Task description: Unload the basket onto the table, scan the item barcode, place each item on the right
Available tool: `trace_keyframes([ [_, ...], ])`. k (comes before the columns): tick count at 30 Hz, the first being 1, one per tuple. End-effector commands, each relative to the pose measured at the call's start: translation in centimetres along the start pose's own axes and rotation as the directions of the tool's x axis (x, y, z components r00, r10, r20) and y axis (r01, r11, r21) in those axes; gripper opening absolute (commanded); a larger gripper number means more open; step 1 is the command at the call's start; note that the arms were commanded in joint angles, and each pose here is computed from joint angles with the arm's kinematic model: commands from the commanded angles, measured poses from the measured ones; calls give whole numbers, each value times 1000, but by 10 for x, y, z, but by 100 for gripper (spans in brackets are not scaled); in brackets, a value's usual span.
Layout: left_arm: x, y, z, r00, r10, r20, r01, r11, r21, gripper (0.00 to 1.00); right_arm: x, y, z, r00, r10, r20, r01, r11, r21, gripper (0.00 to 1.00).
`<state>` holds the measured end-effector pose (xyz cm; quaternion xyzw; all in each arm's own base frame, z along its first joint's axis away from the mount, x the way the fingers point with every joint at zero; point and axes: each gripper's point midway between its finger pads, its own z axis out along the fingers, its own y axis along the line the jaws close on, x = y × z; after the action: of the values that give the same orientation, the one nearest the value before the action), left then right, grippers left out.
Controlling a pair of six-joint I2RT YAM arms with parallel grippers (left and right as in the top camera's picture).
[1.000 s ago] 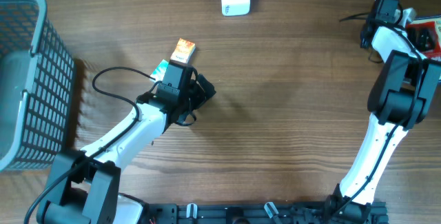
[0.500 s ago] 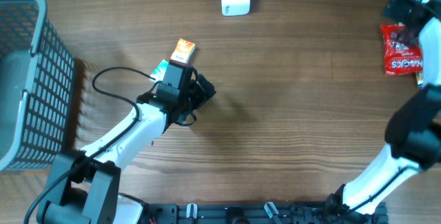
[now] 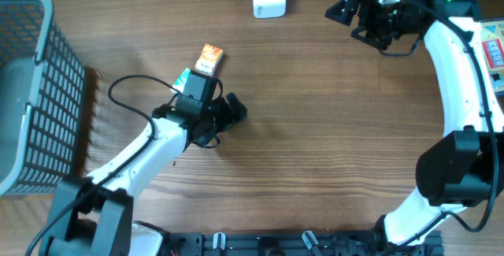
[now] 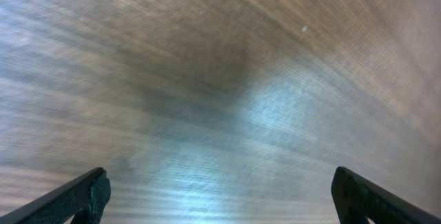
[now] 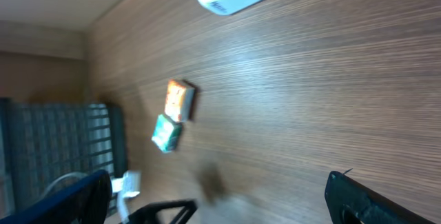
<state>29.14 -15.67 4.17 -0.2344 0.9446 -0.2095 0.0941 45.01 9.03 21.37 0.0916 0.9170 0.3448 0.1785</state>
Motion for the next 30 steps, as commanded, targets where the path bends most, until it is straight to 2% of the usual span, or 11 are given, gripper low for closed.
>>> trace_keyframes([
  [1, -50, -14, -61, 966, 136, 218, -112, 987, -116, 100, -4, -22, 4, 999, -22, 29, 18, 991, 130, 100],
  [4, -95, -34, -110, 884, 306, 352, -239, 945, -222, 100, -10, -38, 1, 998, -27, 59, 13, 975, 221, 100],
  [5, -106, -34, -116, 863, 324, 387, -244, 939, -242, 100, -11, -41, 0, 997, -29, 66, 12, 970, 242, 100],
  [7, -137, -33, -126, 820, 290, 494, -185, 950, -251, 100, -13, -47, -1, 997, -31, 77, 9, 962, 274, 100],
  [10, -164, -36, -117, 794, 257, 551, -158, 962, -221, 100, -14, -48, -2, 996, -32, 79, 9, 960, 280, 100],
  [13, -174, -45, -68, 821, 281, 497, -217, 959, -182, 100, -14, -48, -2, 996, -32, 79, 9, 960, 280, 100],
  [14, -172, -56, -41, 811, 383, 443, -345, 924, -166, 100, -14, -48, -2, 996, -32, 79, 9, 960, 280, 100],
  [16, -177, -54, -12, 778, 476, 410, -431, 880, -203, 100, -14, -48, -2, 996, -32, 79, 9, 960, 281, 100],
  [20, -183, -54, 18, 781, 472, 408, -442, 880, -173, 100, -14, -48, -2, 996, -32, 79, 9, 960, 280, 100],
  [25, -162, -52, 50, 820, 477, 315, -476, 875, -85, 99, -14, -48, -2, 996, -32, 79, 8, 960, 281, 100],
  [30, -143, -52, 63, 845, 479, 238, -491, 871, -10, 93, -14, -48, -2, 996, -32, 79, 9, 960, 280, 100],
])
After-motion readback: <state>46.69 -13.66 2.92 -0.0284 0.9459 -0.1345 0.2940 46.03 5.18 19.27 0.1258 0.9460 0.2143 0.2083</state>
